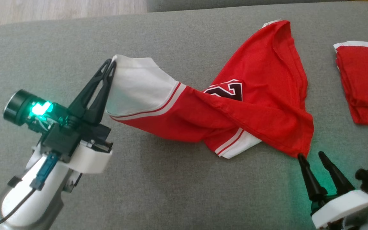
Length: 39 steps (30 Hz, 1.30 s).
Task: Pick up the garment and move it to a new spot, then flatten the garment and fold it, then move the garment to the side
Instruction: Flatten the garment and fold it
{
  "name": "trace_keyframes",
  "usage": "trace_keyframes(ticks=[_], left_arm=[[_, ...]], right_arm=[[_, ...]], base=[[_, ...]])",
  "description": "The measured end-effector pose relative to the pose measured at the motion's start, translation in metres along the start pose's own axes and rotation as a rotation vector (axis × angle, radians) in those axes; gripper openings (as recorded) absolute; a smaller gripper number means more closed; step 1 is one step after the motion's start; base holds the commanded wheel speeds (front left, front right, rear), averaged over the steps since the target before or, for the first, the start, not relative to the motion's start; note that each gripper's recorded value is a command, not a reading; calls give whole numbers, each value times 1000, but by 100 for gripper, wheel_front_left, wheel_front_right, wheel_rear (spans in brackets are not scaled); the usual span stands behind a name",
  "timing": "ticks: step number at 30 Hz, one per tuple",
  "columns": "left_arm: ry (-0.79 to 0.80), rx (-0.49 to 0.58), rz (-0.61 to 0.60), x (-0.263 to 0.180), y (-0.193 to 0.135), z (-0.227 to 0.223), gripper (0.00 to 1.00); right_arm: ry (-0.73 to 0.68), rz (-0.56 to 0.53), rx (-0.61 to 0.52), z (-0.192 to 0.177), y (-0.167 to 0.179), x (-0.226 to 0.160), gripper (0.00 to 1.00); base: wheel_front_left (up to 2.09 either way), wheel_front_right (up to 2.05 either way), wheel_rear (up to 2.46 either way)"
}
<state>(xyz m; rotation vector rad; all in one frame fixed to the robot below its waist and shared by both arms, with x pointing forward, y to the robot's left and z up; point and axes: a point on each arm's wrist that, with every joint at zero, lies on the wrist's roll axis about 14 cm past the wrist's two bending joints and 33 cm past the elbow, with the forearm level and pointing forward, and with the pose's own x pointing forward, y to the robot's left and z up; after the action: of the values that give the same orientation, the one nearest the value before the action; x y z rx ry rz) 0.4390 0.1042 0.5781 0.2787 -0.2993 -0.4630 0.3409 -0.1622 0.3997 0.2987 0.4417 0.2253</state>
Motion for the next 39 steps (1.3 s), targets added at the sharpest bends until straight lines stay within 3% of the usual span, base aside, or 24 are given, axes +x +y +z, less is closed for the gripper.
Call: trace_keyframes(ticks=[7,20,32,35,37,39], left_arm=[[5,-4,-3,1,0,-4,0],[17,2,6,1,4,-11,0],[25,-2,10,3,6,-17,0],[29,7,10,3,6,-19,0],[32,6,4,3,5,-21,0],[35,2,7,3,6,-22,0]], right_arm=[[10,-52,92,2,0,6,100],[87,-89,144,-15,-4,14,100],[119,-110,134,-23,-10,17,81],[119,-112,139,-26,-9,19,81],[122,-112,143,-27,-8,22,69],[120,-109,146,-26,-7,26,24]], base=[[0,0,0],[0,0,0],[0,0,0],[0,0,0],[0,0,0],[0,0,0]])
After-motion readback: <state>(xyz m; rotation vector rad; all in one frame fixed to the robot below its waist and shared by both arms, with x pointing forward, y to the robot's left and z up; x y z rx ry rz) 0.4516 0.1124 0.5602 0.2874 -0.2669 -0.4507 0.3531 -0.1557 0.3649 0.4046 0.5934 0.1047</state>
